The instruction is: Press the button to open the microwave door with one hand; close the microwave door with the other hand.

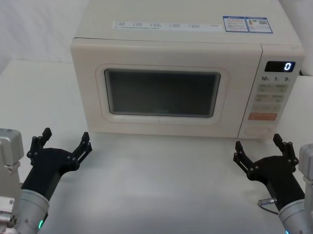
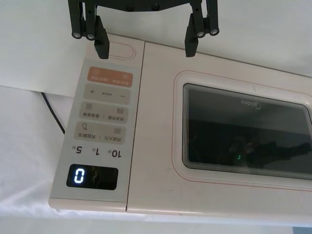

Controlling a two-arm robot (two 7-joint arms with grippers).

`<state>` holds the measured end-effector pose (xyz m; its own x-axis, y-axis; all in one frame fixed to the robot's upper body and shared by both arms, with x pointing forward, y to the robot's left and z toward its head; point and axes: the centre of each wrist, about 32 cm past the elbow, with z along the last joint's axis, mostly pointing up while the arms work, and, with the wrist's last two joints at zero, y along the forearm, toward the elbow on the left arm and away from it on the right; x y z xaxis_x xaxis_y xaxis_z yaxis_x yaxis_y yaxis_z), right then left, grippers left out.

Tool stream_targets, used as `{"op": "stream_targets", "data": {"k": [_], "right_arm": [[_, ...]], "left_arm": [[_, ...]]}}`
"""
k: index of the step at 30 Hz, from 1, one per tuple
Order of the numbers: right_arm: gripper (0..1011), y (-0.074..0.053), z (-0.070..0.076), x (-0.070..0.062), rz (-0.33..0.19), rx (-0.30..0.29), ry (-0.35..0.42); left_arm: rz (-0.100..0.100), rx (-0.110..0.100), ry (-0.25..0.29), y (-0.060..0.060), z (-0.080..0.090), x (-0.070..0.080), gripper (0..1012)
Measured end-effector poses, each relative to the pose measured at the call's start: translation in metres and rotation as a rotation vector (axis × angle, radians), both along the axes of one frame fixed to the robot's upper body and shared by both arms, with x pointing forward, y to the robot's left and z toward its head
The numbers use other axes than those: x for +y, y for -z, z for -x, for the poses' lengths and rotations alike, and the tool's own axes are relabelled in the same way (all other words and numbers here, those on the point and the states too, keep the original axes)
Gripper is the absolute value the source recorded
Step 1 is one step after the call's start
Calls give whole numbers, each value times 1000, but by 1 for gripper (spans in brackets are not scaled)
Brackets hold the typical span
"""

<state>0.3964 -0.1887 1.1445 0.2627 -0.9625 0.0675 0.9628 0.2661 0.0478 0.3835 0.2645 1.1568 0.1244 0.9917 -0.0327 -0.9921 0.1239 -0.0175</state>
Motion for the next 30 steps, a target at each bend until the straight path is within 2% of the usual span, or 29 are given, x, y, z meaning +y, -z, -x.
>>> {"op": "stream_targets", "data": {"k": [30], "right_arm": [[1002,0,0,0,0,0,0]], "left_arm": [[0,0,0,0,0,0,1001]]}}
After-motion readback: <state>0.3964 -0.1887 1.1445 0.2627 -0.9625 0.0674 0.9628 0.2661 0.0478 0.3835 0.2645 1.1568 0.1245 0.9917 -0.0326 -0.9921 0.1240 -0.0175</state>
